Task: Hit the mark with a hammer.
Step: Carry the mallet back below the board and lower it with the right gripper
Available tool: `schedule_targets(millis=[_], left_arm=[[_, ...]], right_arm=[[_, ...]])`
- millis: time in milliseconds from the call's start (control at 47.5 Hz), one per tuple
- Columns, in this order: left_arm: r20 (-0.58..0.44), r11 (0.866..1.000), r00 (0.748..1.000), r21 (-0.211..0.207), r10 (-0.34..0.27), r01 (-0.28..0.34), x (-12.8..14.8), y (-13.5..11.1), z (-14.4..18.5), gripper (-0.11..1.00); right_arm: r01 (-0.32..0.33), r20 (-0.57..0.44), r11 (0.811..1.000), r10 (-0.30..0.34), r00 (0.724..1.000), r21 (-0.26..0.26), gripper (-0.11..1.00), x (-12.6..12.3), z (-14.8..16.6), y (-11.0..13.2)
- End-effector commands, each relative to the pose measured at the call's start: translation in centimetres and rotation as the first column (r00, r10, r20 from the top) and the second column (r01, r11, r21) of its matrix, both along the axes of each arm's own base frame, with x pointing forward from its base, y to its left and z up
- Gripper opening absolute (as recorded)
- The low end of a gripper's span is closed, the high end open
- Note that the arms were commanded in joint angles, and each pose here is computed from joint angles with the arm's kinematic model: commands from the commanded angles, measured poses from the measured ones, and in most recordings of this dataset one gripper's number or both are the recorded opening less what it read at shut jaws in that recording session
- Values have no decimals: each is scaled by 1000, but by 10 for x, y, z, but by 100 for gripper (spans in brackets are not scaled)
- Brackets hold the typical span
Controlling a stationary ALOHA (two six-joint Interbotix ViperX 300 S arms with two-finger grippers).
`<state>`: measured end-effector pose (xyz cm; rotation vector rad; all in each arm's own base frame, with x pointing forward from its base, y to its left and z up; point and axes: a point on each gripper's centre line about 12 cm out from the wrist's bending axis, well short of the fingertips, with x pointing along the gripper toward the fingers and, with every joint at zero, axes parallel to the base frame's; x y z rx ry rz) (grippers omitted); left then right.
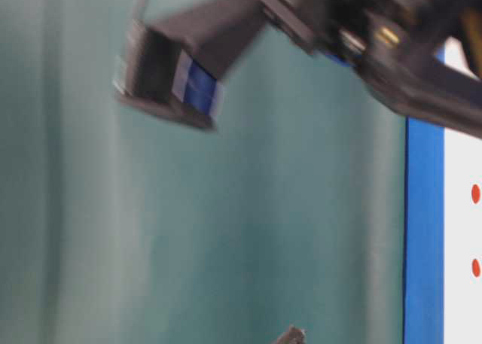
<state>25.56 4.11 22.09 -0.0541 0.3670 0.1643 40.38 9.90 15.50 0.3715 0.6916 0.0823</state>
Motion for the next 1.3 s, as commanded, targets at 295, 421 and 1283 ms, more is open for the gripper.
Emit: schedule_targets(millis=[295,421,1283], left_arm=[[23,1000,1000,9,1,-1,-4,0,4,86],[34,1000,999,10,1,-2,-7,0,6,86],[72,1000,997,16,12,-13,-8,2,10,86]], right_arm=[[23,17,997,-24,1000,70,8,30,-18,15],[28,10,996,-29,1000,86,8,30,-28,18],[21,-86,998,-16,996,56,8,18,-66,22]])
